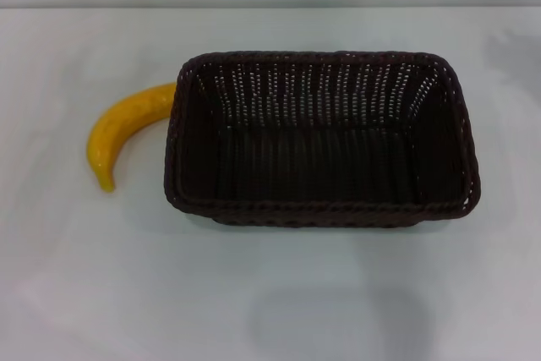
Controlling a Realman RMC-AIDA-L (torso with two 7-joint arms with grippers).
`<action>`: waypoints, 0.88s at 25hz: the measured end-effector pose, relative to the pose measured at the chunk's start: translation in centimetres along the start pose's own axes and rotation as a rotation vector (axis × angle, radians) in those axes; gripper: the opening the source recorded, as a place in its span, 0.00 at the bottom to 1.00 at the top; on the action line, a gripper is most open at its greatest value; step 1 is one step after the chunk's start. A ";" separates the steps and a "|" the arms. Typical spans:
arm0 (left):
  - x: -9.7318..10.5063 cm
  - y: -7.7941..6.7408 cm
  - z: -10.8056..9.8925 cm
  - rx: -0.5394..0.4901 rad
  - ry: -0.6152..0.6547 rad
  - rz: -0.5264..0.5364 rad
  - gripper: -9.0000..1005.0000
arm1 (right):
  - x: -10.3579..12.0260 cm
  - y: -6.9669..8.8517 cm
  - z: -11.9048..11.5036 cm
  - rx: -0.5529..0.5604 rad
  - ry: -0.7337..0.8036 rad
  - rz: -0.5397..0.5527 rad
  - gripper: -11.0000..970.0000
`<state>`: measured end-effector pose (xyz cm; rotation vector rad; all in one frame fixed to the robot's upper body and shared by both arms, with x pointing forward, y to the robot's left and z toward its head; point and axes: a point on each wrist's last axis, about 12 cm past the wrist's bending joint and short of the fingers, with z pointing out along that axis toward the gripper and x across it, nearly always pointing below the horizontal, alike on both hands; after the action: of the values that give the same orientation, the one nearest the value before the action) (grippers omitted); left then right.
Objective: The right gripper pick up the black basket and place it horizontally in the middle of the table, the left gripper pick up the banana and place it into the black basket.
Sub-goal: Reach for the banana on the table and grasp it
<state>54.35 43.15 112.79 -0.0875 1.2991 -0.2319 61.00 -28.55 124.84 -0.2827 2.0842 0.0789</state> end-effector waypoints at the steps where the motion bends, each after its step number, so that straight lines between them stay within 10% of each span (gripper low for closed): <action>1: -0.2 -0.2 0.4 0.023 0.029 -0.025 0.88 | 0.6 -0.4 -0.1 0.014 -0.056 -0.023 0.27; 12: -3.7 -0.6 2.0 0.130 0.283 -0.257 0.88 | 6.8 -3.7 1.1 0.192 -0.380 -0.044 0.27; 22: -7.3 -1.5 5.1 0.108 0.657 -0.280 0.88 | 8.9 -3.2 2.3 0.399 -0.444 -0.152 0.63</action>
<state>57.26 42.92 121.32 -0.1056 1.9245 -0.6061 59.39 -32.73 116.22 -0.1597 1.5882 -0.3349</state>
